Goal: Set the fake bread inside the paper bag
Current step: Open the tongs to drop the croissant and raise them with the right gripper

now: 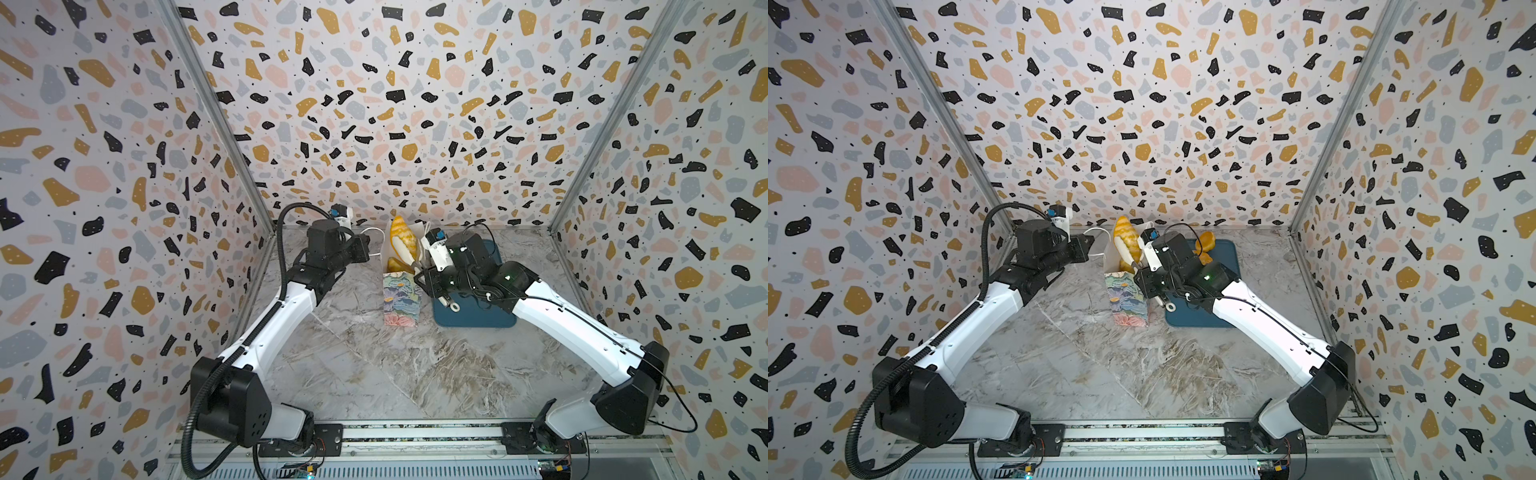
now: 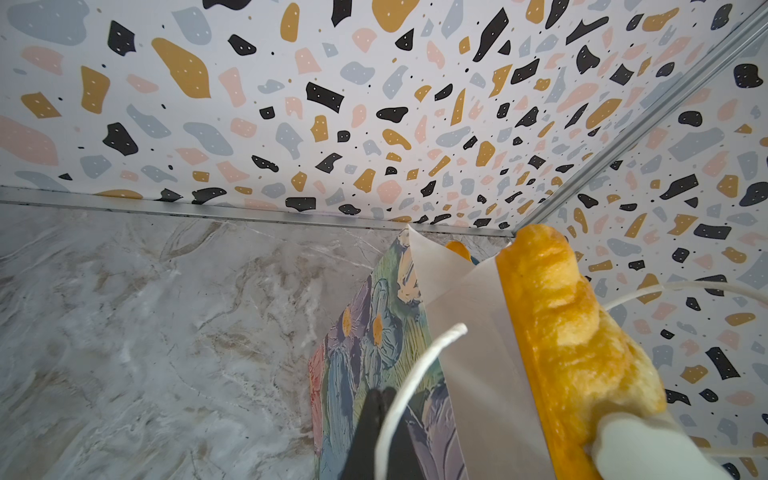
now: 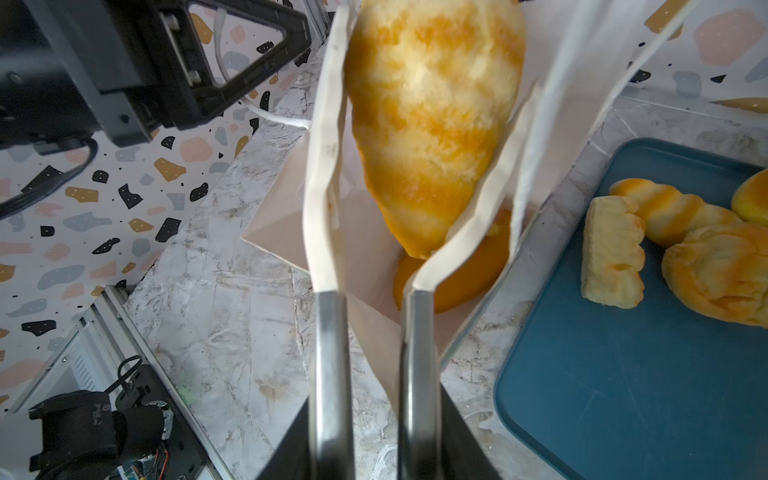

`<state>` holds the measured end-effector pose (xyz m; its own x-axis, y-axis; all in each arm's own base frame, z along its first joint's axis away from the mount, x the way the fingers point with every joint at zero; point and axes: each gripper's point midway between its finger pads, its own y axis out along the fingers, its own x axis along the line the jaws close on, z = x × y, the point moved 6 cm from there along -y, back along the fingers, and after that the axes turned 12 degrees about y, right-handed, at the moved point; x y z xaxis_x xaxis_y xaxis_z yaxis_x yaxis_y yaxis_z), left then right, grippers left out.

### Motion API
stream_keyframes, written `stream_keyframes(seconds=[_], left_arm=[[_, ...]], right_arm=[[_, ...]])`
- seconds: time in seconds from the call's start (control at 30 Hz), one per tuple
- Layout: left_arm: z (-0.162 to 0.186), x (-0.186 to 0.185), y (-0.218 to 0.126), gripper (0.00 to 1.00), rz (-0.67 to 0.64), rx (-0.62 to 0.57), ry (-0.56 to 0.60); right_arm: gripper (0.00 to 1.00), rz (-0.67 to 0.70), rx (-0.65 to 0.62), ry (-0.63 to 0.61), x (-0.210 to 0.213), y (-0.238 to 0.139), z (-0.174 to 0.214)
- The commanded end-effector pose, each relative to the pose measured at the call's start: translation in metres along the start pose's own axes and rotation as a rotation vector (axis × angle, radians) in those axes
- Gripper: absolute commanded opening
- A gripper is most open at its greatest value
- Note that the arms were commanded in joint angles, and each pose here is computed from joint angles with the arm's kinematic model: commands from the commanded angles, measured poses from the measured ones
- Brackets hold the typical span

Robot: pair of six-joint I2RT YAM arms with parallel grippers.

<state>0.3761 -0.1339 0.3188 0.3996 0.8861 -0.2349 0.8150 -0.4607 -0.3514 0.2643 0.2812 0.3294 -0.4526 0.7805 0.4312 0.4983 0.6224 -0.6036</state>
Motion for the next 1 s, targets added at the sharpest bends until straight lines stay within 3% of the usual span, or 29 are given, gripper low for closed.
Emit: stream_keyframes(seconds=[0.0,0.97], left_arm=[[-0.001,0.003,0.001,0.0,-0.011,-0.013,0.012],[-0.003,0.003,-0.004,0.0,-0.018,-0.046,0.021]], right_arm=[[0.4,-0.038,-0.097,-0.008,0.01,-0.028,-0.015],[0.43,-0.153,-0.215,-0.034,0.035,-0.052,-0.046]])
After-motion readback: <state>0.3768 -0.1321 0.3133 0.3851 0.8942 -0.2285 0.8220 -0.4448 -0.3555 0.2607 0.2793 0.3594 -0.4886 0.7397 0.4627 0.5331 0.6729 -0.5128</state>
